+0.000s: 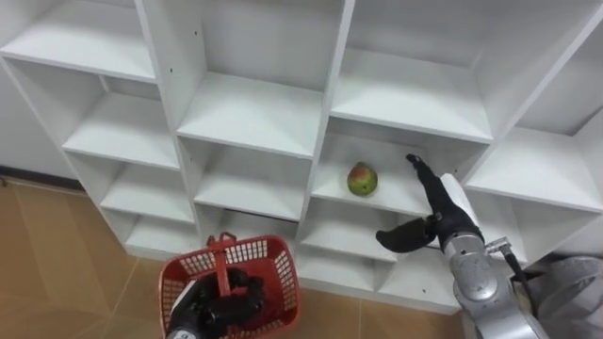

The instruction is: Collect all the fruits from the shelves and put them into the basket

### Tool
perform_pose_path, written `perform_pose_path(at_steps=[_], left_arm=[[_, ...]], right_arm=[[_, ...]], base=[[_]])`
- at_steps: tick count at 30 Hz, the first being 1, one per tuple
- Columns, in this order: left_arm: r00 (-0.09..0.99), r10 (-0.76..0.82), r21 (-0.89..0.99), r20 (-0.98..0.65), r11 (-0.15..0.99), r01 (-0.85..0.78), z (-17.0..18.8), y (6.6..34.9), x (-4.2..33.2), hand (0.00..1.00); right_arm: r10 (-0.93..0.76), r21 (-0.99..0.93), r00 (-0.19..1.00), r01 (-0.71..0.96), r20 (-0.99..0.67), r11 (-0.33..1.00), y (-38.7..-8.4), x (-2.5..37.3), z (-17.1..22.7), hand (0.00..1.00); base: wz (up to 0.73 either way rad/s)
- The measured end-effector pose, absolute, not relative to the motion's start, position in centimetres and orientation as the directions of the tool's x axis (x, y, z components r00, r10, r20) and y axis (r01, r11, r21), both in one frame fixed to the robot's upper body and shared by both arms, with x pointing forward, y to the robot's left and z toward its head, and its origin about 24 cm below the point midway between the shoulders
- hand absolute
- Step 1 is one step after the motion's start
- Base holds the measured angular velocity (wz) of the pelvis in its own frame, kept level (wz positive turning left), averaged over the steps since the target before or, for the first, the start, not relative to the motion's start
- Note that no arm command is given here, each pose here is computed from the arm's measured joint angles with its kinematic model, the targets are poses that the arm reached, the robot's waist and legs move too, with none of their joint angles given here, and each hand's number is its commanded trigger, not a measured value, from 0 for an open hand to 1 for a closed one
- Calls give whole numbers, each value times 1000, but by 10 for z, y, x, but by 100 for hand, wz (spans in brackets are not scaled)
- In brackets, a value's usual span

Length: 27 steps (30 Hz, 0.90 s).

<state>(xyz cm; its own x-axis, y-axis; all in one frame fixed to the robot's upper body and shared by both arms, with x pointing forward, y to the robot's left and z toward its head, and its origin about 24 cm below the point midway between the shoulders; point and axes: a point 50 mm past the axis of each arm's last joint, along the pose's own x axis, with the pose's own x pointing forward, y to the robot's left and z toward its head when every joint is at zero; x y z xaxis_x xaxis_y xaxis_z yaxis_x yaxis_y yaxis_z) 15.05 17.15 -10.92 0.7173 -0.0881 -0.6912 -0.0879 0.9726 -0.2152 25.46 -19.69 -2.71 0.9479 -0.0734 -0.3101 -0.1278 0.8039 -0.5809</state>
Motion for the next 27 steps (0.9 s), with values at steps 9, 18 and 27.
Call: perform_pose_path(at_steps=[9, 18, 27], left_arm=[[663, -43, -174, -748, 976, -132, -122, 179, 137, 100], [617, -12, -153, -787, 973, -175, -130, 188, 121, 100], [603, -3, -124, -798, 979, -160, -134, 189, 124, 100]], right_arm=[[-94, -587, 954, -96, -286, 804, -200, 256, -23, 0], [-128, -550, 954, -43, -270, 834, -202, 257, -22, 0], [-194, -574, 957, 37, -215, 818, -205, 295, -8, 0]], base=[[0], [1], [4]])
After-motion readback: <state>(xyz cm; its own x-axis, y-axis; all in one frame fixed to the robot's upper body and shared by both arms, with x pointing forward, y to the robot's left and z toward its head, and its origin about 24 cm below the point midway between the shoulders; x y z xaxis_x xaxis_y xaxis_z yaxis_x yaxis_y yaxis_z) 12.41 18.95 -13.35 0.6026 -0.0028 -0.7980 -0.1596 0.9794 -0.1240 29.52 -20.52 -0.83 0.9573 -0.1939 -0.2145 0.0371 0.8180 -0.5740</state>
